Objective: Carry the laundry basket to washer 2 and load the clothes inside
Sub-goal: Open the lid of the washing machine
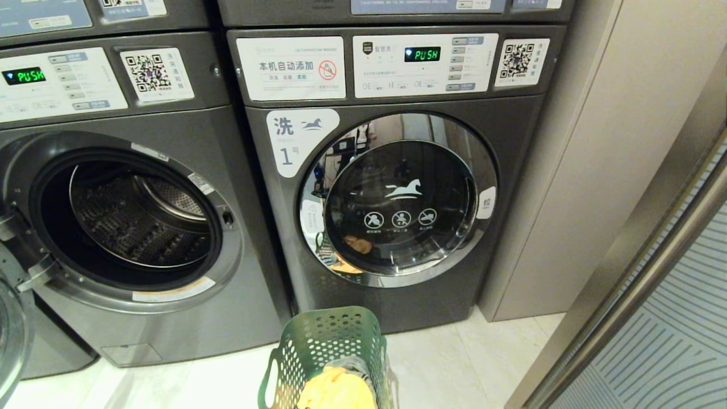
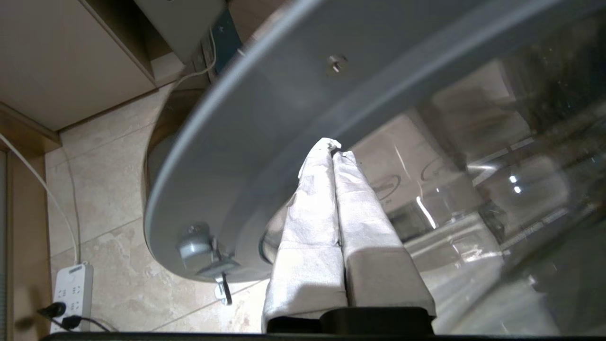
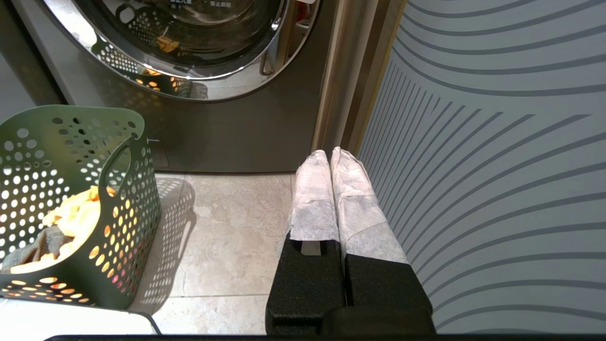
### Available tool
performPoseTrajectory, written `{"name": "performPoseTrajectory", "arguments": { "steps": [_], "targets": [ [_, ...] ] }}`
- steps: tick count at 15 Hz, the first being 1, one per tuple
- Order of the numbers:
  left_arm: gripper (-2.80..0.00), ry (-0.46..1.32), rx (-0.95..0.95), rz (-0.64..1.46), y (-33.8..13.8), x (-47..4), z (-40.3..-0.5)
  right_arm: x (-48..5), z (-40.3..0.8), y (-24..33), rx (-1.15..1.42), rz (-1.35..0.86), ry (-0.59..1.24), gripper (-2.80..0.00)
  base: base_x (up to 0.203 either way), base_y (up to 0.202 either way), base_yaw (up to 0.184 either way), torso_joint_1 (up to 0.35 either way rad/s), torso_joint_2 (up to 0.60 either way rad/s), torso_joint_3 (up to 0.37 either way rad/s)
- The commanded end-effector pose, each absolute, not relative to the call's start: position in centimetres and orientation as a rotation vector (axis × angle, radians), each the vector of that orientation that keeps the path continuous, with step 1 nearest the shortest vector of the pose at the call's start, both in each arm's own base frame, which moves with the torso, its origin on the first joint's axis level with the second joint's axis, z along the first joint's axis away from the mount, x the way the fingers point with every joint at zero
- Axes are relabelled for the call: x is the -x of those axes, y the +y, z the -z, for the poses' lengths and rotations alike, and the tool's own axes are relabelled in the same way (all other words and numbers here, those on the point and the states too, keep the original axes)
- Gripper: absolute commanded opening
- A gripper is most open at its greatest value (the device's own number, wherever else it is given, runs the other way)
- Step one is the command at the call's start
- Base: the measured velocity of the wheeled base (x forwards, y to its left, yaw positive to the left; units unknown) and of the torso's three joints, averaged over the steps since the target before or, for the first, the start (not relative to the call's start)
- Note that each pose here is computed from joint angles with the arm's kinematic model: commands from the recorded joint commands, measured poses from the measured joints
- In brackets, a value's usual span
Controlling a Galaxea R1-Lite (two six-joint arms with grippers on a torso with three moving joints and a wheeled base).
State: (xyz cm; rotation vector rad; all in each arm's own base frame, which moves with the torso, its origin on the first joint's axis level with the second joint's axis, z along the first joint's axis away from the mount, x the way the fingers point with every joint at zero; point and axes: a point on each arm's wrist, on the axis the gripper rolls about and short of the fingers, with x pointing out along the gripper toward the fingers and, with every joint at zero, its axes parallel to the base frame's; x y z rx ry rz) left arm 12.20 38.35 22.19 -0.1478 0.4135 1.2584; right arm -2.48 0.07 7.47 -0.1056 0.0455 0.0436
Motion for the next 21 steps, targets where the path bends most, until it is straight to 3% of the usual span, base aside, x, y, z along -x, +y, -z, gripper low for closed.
{"name": "performPoseTrajectory", "arguments": {
  "steps": [1,7,13,16,18,21],
  "targets": [
    [-2.8,0.41,0.149,-1.263,39.8,-12.2,-21.6,2.5,-7.4,0.1,0.107,-0.044,0.048,-2.8,0.0,0.0,0.0,0.0,0.0,0.0],
    [-2.8,0.379,0.137,-1.302,43.4,-11.4,-20.9,2.5,-7.5,0.1,0.107,-0.046,0.047,-2.8,0.0,0.0,0.0,0.0,0.0,0.0],
    [-2.8,0.234,0.113,-1.143,38.1,-12.6,-26.8,2.5,-7.5,0.1,0.107,-0.046,0.047,-2.8,0.0,0.0,0.0,0.0,0.0,0.0],
    [-2.8,0.133,0.085,-0.977,30.8,-14.4,-31.3,2.5,-7.5,0.1,0.105,-0.046,0.047,-2.8,0.0,0.0,0.0,0.0,0.0,0.0],
    [-2.8,0.086,0.071,-0.816,23.4,-15.1,-33.1,2.5,-7.5,0.1,0.107,-0.046,0.047,-2.8,0.0,0.0,0.0,0.0,0.0,0.0],
    [-2.8,0.091,0.061,-0.446,11.1,-15.8,-31.8,2.5,-7.5,0.1,0.106,-0.045,0.046,-2.8,0.0,0.0,0.0,0.0,0.0,0.0]
  ]
}}
